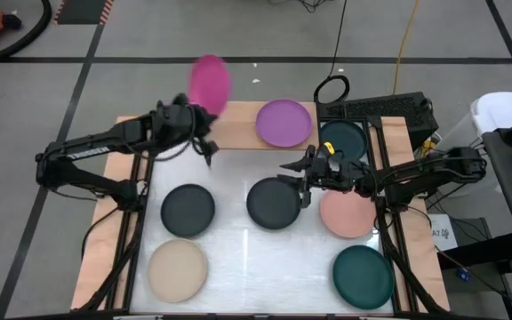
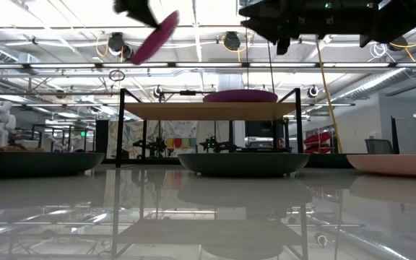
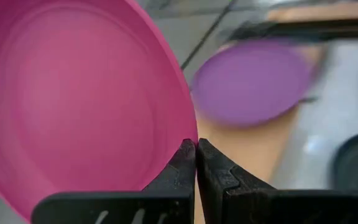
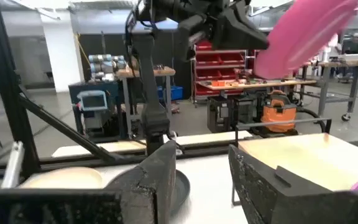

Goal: Place and stack plates onto a shelf
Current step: Stack the pink plate on top of the purple plate on the shelf

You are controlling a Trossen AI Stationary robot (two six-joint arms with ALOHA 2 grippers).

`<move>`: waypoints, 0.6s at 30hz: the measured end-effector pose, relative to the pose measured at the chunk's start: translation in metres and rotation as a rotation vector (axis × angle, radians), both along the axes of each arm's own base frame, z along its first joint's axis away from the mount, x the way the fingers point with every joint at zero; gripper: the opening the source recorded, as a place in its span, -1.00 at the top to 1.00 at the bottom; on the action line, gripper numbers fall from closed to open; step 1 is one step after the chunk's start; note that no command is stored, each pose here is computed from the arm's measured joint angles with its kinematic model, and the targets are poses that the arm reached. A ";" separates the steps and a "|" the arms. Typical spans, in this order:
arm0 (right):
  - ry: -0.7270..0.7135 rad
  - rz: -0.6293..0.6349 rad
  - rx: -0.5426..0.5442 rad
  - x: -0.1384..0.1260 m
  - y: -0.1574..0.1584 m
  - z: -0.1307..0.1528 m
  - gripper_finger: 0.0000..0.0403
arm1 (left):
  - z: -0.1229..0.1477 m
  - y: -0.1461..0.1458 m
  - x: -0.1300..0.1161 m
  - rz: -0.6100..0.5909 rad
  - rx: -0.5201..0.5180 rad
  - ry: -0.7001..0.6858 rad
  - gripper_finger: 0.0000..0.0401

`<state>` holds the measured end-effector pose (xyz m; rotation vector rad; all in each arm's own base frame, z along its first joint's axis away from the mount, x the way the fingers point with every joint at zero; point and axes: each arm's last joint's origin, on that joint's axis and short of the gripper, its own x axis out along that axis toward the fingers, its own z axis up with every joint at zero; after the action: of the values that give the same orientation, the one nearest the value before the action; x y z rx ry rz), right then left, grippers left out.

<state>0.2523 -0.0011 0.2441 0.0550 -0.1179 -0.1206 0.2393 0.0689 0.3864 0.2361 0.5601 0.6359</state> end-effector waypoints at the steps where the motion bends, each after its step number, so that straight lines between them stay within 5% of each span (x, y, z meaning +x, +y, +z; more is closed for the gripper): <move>1: -0.010 0.025 0.004 -0.002 0.001 0.003 0.35 | 0.001 0.000 0.009 -0.045 0.008 0.010 0.99; 9: -0.088 0.489 -0.039 -0.033 0.017 0.034 0.35 | -0.024 0.011 0.085 -0.295 0.101 0.263 1.00; 18: -0.091 0.579 -0.098 -0.050 0.036 0.027 0.35 | -0.063 0.020 0.147 -0.507 0.134 0.469 1.00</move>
<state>0.2023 0.0352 0.2710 -0.0045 -0.1943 0.4664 0.3863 0.0888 0.3237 0.6409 0.8692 0.1170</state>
